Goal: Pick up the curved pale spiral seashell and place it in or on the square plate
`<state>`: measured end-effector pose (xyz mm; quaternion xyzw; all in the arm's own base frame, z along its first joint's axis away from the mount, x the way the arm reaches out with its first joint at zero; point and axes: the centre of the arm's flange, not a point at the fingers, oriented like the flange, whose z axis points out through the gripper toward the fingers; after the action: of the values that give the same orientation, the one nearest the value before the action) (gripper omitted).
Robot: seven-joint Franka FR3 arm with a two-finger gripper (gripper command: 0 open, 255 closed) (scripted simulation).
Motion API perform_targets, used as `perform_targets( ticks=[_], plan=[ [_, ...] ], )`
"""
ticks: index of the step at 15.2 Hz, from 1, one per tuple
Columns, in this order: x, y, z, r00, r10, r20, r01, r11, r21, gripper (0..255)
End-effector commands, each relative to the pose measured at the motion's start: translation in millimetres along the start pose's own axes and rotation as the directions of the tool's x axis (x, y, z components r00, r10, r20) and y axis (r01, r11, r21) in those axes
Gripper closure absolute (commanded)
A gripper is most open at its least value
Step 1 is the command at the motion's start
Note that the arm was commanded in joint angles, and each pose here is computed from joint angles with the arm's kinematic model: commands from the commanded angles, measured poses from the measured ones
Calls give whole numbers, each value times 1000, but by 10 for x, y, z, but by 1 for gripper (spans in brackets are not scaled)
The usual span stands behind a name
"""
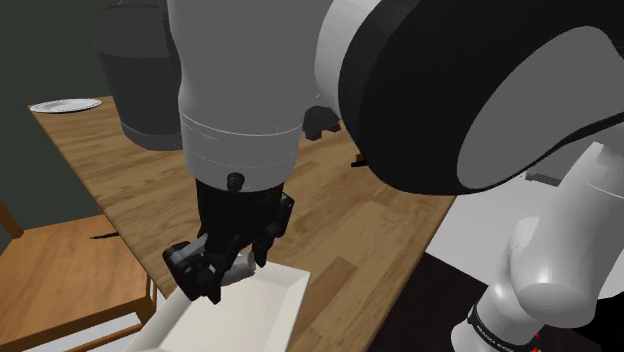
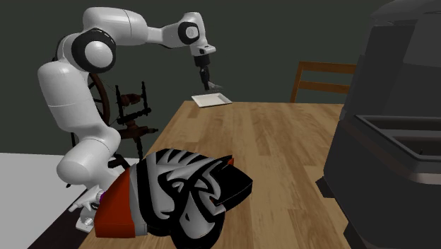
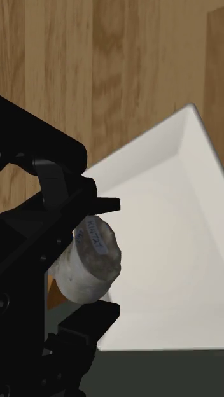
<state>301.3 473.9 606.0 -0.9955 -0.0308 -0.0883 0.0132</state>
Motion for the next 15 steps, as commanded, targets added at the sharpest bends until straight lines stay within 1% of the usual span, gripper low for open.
perform_targets(
  ticks=[1,11,15],
  plan=[
    [-10,-81,85,1000,5,-1,-5,1000,1,255],
    [-106,-70,615,1000,5,-1,-5,1000,1,255],
    [-106,-70,615,1000,5,-1,-5,1000,1,255]
  ],
)
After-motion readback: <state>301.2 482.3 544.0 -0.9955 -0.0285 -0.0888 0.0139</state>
